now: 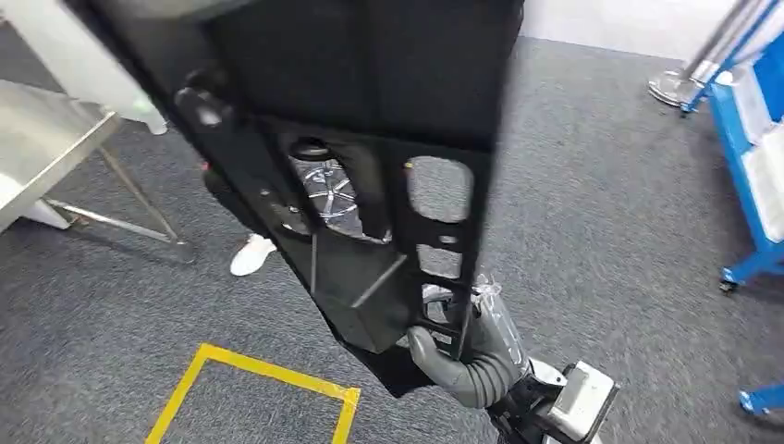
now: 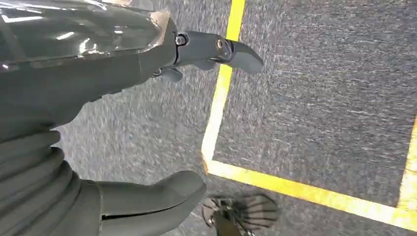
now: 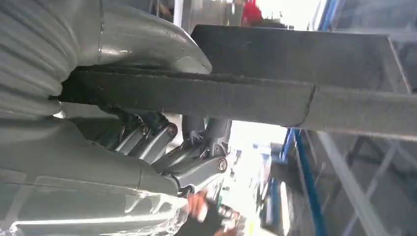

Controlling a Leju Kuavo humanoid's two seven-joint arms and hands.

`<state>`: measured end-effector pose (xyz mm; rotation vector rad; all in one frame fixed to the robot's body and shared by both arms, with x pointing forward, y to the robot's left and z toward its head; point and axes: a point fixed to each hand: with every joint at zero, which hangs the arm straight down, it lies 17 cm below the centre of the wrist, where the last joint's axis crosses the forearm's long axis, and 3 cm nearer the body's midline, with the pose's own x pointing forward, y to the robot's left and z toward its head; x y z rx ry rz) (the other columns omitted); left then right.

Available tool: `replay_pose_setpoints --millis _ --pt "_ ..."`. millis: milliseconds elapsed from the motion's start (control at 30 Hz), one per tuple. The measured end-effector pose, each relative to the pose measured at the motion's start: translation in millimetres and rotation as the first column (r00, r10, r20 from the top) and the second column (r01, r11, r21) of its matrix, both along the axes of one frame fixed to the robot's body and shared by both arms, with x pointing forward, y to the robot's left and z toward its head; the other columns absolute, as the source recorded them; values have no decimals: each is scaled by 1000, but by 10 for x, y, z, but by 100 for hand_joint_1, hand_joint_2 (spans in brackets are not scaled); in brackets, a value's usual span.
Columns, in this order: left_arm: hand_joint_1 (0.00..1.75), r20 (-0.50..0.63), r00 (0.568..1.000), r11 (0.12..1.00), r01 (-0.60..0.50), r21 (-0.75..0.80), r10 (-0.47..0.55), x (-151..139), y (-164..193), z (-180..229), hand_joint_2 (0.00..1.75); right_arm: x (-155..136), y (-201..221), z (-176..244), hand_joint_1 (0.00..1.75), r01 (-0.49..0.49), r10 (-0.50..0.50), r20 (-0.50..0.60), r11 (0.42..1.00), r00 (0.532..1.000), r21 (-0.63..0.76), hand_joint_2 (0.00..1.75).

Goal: Take the parts from the cabinet and place them on the table.

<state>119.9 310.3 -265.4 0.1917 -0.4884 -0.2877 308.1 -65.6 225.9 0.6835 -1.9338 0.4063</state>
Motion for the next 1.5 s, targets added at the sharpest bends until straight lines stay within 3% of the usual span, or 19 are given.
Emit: replay_pose_setpoints --millis 367,467,1500 --pt "0 -3 1000 1000 -21 -10 21 -11 -35 -4 175 -2 117 207 175 -61 60 67 998 996 16 175" --pt "0 15 1000 1000 -27 -10 27 87 -4 19 175 -4 143 191 175 -73 72 55 997 996 23 175" --pt "0 6 999 999 -32 -26 32 65 -90 10 175 93 287 55 175 -104 104 15 994 994 9 175"
